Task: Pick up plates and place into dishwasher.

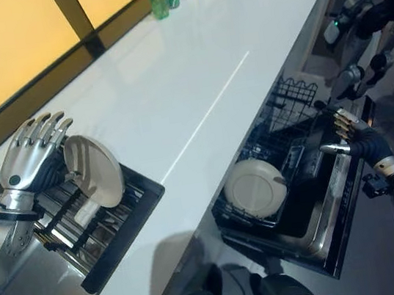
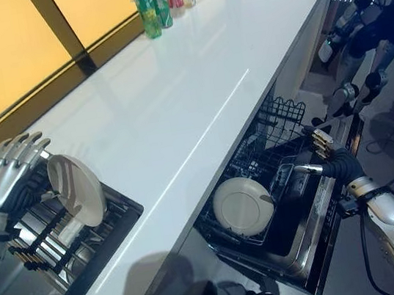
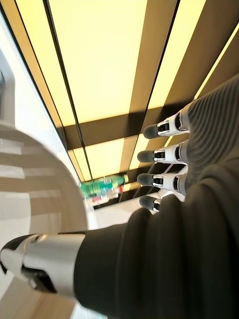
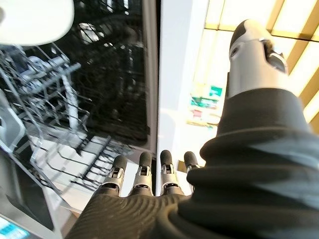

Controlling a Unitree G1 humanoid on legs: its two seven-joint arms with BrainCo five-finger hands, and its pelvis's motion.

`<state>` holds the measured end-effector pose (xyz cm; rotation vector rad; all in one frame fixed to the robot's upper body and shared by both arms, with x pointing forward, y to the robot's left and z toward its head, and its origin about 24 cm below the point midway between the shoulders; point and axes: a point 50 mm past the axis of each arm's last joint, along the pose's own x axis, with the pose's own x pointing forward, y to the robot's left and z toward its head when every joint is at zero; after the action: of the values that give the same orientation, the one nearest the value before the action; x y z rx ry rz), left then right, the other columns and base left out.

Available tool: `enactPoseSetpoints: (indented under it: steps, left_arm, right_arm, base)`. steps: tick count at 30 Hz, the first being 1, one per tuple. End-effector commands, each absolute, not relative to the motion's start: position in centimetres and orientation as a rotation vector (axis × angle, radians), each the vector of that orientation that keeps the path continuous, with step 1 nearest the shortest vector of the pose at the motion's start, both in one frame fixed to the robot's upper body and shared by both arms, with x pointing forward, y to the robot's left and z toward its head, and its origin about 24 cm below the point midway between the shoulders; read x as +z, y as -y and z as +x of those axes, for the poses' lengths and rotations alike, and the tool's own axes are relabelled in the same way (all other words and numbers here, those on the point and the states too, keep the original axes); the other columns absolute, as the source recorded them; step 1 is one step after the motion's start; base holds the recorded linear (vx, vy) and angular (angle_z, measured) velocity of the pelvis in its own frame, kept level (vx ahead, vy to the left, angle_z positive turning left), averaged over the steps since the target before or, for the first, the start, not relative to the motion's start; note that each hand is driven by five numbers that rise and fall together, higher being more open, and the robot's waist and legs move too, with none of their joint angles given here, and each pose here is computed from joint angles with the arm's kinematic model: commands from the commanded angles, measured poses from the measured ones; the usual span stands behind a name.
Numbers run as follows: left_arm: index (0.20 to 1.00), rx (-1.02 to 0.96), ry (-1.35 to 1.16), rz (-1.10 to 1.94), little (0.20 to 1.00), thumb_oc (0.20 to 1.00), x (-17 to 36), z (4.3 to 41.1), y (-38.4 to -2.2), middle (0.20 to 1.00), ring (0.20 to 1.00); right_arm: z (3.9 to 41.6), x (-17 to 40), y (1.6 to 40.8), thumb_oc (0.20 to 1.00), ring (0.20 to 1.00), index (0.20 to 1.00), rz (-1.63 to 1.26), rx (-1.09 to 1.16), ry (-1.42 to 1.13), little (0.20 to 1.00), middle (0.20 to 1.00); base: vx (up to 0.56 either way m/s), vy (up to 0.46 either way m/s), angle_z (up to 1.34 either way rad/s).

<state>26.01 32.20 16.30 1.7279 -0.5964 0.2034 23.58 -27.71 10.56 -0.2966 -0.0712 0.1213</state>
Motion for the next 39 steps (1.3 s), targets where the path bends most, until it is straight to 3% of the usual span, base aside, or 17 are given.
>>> enactPoseSetpoints:
  steps: [1,11,20,21,24,39]
  left_arm:
    - [1.000,0.245,0.755,1.768,1.000,1.000,19.8,26.9,-31.5,1.000,1.000]
    - [1.000,0.413,0.918,1.782,1.000,1.000,21.6,28.0,-30.7,1.000,1.000]
    - [1.000,0.337,0.908,1.812,1.000,1.000,22.0,29.9,-28.8,1.000,1.000]
    - [0.611,0.333,0.906,1.808,0.611,0.611,22.1,29.9,-28.8,0.611,0.611]
    - [0.200,0.323,0.900,1.817,0.200,0.200,22.0,29.8,-28.7,0.200,0.200]
    - [0.200,0.286,0.858,1.723,0.200,0.200,20.3,28.3,-29.7,0.200,0.200]
  right_arm:
    - [24.7,15.1,26.8,1.000,1.000,1.000,-0.335,0.150,0.287,1.000,1.000]
    - [24.9,15.2,26.3,1.000,1.000,1.000,-0.329,0.141,0.312,1.000,1.000]
    - [25.9,16.4,25.5,1.000,1.000,1.000,-0.338,0.119,0.371,1.000,1.000]
    - [25.7,16.3,25.7,1.000,1.000,1.000,-0.334,0.115,0.369,1.000,1.000]
    - [25.5,16.1,25.9,1.000,1.000,1.000,-0.330,0.119,0.365,1.000,1.000]
    - [24.9,14.7,26.4,1.000,1.000,1.000,-0.322,0.124,0.303,1.000,1.000]
  base:
    - [-0.07,0.035,0.01]
    - [-0.01,0.026,-0.07]
    - [-0.08,0.020,-0.03]
    - [0.02,0.028,-0.15]
    - [0.01,0.020,-0.01]
    - [0.03,-0.001,0.05]
